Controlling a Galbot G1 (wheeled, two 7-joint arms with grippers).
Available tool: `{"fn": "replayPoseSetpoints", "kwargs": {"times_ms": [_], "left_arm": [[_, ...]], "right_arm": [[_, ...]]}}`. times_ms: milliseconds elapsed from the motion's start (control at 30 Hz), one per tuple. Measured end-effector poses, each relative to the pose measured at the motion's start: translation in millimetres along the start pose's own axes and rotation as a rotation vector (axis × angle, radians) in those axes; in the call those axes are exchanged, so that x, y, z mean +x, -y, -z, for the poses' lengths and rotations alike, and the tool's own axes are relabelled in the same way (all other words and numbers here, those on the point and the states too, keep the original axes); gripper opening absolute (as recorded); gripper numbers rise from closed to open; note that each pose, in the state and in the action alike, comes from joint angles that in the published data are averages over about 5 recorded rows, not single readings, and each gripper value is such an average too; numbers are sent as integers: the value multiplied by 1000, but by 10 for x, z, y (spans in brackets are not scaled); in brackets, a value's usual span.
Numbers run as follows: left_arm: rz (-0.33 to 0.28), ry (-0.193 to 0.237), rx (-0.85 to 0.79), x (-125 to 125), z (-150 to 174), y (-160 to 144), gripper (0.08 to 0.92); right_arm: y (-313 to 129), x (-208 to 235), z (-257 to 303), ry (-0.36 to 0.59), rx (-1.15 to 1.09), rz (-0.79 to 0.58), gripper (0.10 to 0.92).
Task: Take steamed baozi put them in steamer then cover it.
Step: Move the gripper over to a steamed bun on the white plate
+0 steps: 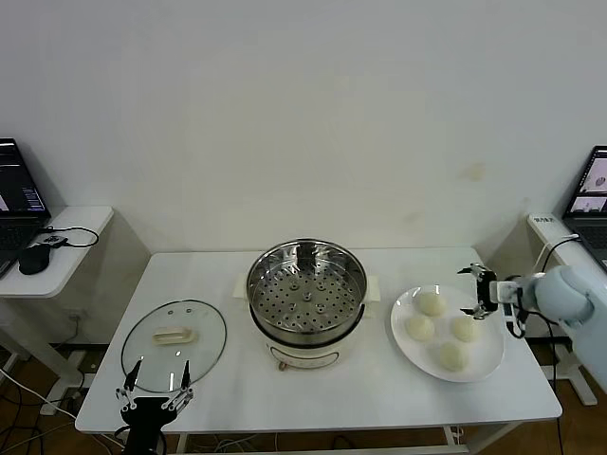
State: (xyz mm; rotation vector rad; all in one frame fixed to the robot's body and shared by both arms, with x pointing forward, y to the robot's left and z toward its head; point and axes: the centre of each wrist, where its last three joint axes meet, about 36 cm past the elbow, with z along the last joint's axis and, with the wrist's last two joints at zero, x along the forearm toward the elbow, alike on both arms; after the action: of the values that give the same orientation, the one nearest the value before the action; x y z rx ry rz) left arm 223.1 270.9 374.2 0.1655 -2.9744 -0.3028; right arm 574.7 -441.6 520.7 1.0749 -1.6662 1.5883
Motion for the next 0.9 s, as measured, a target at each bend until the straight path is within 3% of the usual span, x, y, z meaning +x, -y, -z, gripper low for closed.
{"fn": "replayPoseSetpoints", "kwargs": {"times_ms": [367,900], "left_arm": [[4,3,-19,-36,-48,-58,823],[13,9,-35,-65,-101,-111,823]], "right_arm": [[273,-503,41,-43,-20,113,823],[446,-1032,239,-75,-34,176,823]]}}
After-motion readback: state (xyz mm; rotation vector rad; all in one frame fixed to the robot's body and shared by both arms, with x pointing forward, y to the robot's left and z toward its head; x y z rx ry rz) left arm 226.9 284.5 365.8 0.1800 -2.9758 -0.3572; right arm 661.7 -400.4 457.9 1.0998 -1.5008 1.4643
